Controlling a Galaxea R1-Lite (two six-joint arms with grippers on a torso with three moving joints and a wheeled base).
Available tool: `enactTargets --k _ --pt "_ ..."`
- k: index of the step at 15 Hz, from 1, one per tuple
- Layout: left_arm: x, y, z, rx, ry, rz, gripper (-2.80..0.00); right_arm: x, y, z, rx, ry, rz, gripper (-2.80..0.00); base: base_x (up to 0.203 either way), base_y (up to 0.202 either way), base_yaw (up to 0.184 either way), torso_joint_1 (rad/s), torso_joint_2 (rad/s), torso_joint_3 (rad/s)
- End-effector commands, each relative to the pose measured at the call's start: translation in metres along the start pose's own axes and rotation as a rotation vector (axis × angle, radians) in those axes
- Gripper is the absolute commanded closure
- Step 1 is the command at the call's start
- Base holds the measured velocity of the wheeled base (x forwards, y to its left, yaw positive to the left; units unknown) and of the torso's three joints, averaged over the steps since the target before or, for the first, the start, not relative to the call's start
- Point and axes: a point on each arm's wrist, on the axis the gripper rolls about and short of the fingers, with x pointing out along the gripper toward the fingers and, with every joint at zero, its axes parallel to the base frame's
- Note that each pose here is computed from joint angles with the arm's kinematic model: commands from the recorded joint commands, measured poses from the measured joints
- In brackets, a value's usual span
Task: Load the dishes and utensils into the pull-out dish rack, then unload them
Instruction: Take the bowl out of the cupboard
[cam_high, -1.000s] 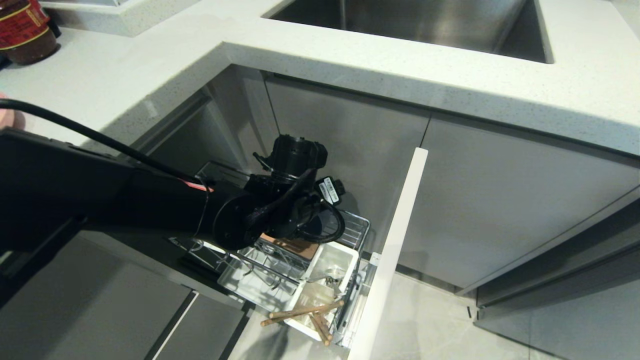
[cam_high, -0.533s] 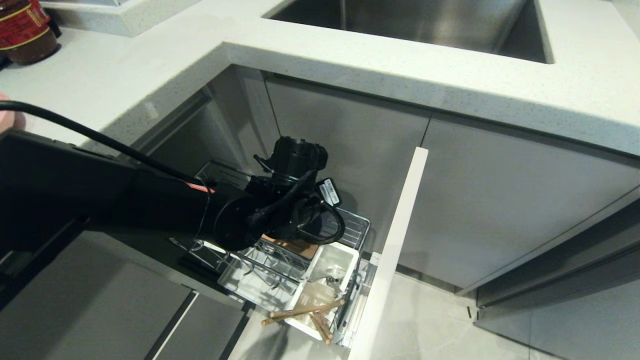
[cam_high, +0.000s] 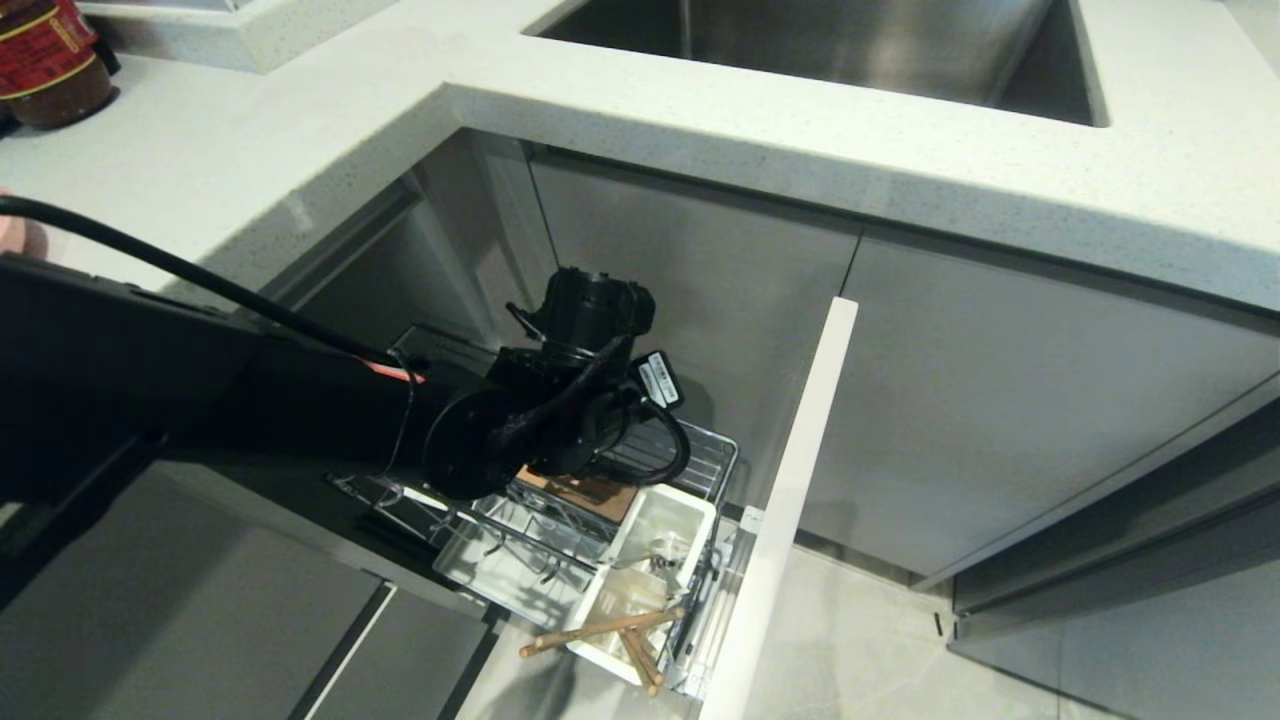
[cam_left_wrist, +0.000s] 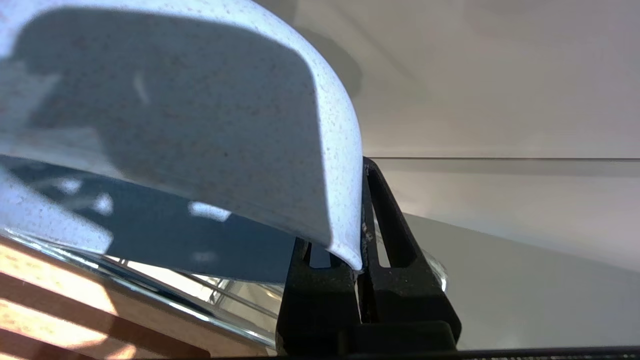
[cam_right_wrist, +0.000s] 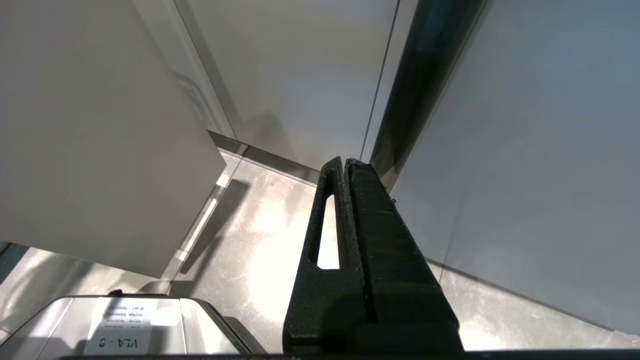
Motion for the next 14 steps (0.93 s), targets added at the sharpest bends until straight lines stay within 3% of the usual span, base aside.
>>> enactTargets --k 1,9,14 --pt "-0.009 -0.002 0.008 -0.016 -0.023 -0.014 0.0 0.0 0.0 0.0 -0.001 0.0 0.001 0.0 0.0 0.0 0.0 0.0 0.0 0.0" --pt "-0.063 -0.003 0.052 -0.07 -0.135 -0.091 0.0 0.0 0.0 0.0 -0.001 0.0 0.0 0.0 0.0 0.0 0.0 0.0 0.0 0.0" --pt "-0.137 0.006 0.096 -0.096 -0.279 -0.184 0.0 0.0 0.0 0.0 0.0 0.0 0.001 0.0 0.0 0.0 0.0 0.0 0.0 0.0"
